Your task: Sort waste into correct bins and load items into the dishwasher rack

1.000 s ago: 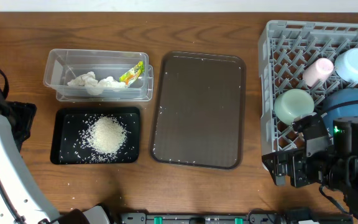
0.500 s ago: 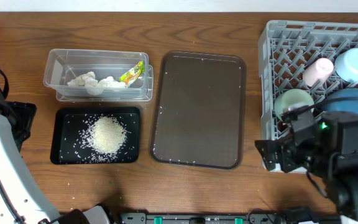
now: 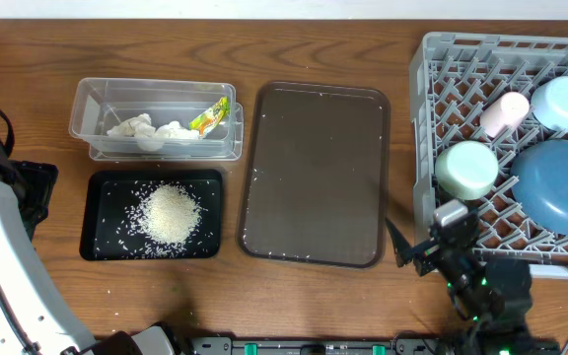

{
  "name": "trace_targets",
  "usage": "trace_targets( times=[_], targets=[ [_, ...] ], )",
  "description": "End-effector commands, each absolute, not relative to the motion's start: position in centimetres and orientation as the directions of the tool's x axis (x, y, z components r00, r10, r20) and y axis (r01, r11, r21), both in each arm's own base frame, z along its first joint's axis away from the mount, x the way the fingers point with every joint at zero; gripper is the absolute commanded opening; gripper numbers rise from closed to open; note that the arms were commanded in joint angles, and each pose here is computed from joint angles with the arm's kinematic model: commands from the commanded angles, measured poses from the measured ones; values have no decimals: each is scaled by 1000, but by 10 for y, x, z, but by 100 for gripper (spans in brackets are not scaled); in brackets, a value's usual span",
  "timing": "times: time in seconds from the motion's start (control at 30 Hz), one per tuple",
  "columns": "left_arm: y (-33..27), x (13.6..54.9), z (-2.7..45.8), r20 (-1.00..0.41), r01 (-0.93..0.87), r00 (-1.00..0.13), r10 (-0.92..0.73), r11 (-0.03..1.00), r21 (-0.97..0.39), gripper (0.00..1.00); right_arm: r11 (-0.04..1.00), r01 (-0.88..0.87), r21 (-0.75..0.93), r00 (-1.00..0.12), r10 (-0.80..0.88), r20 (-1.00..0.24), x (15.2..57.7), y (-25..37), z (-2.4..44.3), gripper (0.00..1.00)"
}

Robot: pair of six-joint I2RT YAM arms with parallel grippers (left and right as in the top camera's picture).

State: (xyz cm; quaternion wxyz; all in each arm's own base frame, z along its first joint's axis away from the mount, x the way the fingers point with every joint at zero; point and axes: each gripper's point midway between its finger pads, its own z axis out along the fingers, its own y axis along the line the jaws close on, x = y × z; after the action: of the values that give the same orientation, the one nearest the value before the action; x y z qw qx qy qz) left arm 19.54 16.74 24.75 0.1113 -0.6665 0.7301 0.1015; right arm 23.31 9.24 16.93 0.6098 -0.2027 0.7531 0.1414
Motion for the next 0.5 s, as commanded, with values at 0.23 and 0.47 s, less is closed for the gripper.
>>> trace_targets(
  times=[0.23, 0.47],
  targets=[
    [169, 194, 248, -303, -998, -68, -951, 70, 1, 94, 907, -411, -96, -10, -110, -994, 232, 78, 162, 99],
    [169, 194, 248, -303, -998, -68, -951, 70, 1, 94, 974, -204, -103, -30, -111, -993, 243, 33, 162, 99]
  ],
)
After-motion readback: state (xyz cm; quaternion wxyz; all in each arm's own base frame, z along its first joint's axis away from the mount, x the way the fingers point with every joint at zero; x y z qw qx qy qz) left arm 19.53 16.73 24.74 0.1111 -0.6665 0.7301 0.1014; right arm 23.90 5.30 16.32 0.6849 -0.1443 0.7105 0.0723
